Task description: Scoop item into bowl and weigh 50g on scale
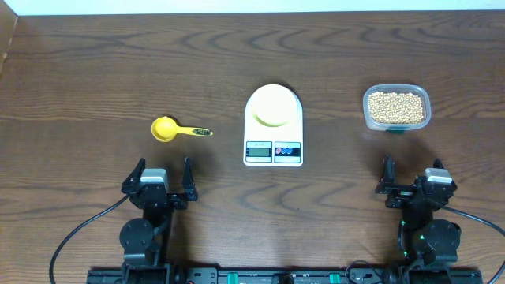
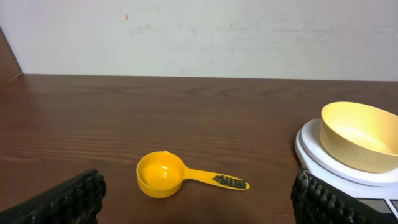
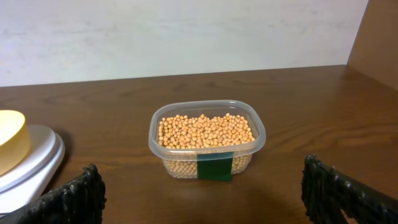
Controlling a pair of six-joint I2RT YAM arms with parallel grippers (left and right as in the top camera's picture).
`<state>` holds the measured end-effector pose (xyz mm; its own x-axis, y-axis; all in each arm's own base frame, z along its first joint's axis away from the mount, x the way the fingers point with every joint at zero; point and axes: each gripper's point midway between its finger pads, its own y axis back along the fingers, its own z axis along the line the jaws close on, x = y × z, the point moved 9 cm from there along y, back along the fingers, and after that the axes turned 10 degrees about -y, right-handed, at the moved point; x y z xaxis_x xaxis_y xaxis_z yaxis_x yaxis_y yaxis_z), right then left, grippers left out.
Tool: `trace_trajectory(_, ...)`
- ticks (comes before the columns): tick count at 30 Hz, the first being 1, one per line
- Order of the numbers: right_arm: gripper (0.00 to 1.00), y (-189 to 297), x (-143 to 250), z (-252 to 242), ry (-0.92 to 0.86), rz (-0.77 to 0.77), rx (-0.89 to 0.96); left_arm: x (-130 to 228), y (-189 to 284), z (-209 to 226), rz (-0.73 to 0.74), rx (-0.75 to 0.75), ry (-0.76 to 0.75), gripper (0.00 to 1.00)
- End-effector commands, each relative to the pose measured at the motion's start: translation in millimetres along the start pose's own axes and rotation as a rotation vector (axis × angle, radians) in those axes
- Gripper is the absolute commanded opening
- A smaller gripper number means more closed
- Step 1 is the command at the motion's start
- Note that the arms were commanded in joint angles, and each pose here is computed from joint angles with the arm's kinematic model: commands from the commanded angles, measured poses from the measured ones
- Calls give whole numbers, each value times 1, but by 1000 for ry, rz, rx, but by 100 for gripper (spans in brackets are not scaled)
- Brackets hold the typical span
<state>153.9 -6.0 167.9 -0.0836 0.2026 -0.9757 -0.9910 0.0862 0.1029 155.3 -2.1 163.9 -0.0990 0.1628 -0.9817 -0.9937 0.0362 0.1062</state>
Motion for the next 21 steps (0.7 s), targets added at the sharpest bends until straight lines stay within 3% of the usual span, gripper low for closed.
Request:
trace_trajectory(1,99,0,1,-1,18,-5,6,9,-2,-2,25,16,-12,97)
trace_trajectory(5,99,0,-5,-1,14,-38,5,2,-2,-2,-14,21,20,97)
trace_trajectory(10,99,4,-29,4,-8,-160,-23,-32,7,3,-104,13,139,97)
trace_trajectory(17,99,28,-110,10,58,-316,71,-124,25,22,-216,-61,61,98)
trace_trajectory(21,99,26,-163,21,115,-296,81,-183,7,36,-162,-93,21,98)
